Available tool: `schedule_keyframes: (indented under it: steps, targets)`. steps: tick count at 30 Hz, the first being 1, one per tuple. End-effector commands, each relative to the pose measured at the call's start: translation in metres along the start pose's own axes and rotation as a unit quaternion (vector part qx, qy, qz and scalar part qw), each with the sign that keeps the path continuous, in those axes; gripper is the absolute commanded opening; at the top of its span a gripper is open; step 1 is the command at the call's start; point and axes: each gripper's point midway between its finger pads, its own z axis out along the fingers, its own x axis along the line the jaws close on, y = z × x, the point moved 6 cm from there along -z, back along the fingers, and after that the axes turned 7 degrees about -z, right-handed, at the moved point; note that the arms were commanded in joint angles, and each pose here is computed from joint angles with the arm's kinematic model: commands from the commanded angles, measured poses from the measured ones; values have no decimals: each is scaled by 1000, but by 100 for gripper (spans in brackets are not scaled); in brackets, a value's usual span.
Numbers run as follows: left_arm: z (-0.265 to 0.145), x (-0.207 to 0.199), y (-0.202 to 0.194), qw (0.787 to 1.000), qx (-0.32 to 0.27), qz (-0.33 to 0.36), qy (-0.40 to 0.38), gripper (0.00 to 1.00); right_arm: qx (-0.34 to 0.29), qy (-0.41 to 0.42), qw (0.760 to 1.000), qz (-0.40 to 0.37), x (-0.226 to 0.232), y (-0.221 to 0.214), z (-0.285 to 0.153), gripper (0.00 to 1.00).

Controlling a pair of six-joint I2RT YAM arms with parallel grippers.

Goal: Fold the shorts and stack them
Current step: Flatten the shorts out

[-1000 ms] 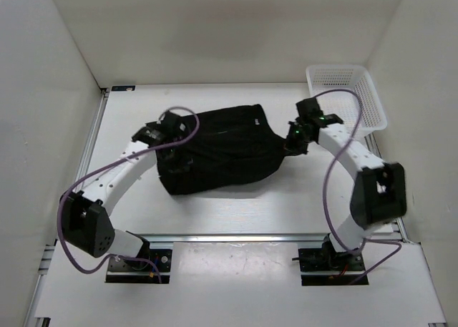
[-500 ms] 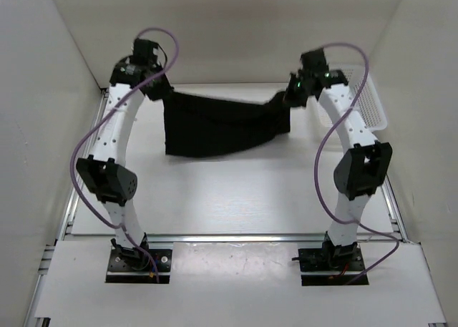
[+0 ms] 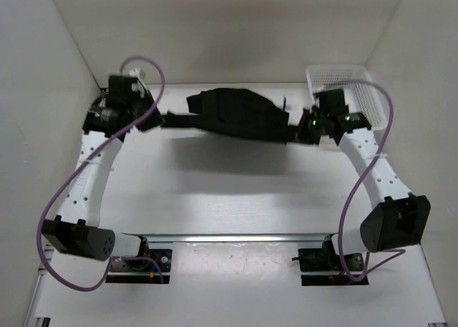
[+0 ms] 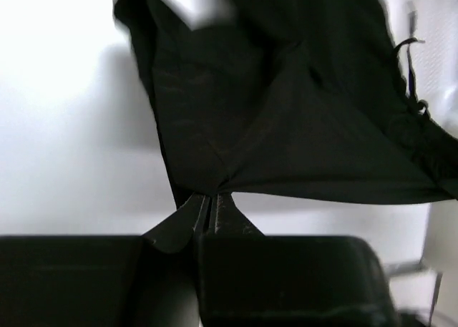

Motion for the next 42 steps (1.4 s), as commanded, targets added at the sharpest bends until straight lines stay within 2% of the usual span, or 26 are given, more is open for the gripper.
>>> schedule_keyframes:
  steps: [1,2,3,4,5,6,7,8,10,11,12,13,14,15,16,17,19,20,21,24,27,29,32,36,38,42]
  targets:
    - [36,37,-65,995,90,-12,39,10,90,-61,993,48,-39,-67,21,0]
    - [50,53,-92,990,127,-17,61,10,93,-63,992,56,-42,-74,27,0]
    - [60,58,-100,987,143,-19,67,10,94,-71,991,62,-46,-77,30,8]
    - [71,60,-99,987,141,-18,72,10,103,-81,989,69,-50,-76,42,23]
    - [81,59,-95,987,145,-1,72,10,96,-103,988,67,-55,-69,50,47]
    - [113,66,-101,979,184,6,91,12,117,-131,982,71,-66,-68,71,77]
    - [127,66,-100,975,203,16,94,22,100,-137,983,66,-61,-45,74,80]
    - [134,57,-86,973,209,25,95,36,115,-143,981,64,-61,-41,77,80]
    - [159,67,-89,961,241,35,133,40,112,-148,981,63,-60,-31,83,80]
    - [157,66,-84,962,234,38,138,40,105,-150,981,61,-60,-29,80,80]
    - [154,65,-81,963,226,40,140,49,85,-142,984,62,-54,-23,68,80]
    - [140,59,-72,970,200,39,133,60,94,-144,983,60,-54,-35,65,80]
    - [134,60,-72,971,193,36,137,67,91,-148,983,59,-55,-40,59,80]
    - [128,68,-73,970,189,28,149,68,69,-139,986,55,-51,-40,45,79]
    - [113,67,-71,973,174,30,145,81,67,-138,987,54,-51,-46,38,78]
    - [107,74,-70,973,166,22,156,81,86,-140,985,58,-57,-67,36,78]
    - [95,91,-86,968,175,4,178,81,82,-115,988,59,-51,-85,21,74]
    - [84,87,-86,975,156,-4,159,81,109,-117,985,66,-59,-109,22,71]
    - [80,90,-93,975,160,-10,155,79,103,-104,987,66,-56,-118,16,67]
    - [81,103,-127,970,191,-34,147,76,148,-94,982,74,-62,-163,17,60]
    - [94,109,-148,963,223,-32,147,65,164,-82,980,76,-64,-183,25,57]
    - [103,96,-150,963,227,-10,143,63,175,-72,979,74,-61,-185,32,57]
    - [108,69,-141,968,221,30,116,63,177,-66,981,43,-55,-176,39,67]
    - [125,47,-135,963,218,76,140,67,166,-84,982,21,-54,-161,49,66]
    - [131,23,-131,965,210,101,122,70,162,-87,983,11,-52,-154,56,66]
    - [163,-1,-150,951,237,151,129,73,166,-104,981,-2,-54,-142,71,62]
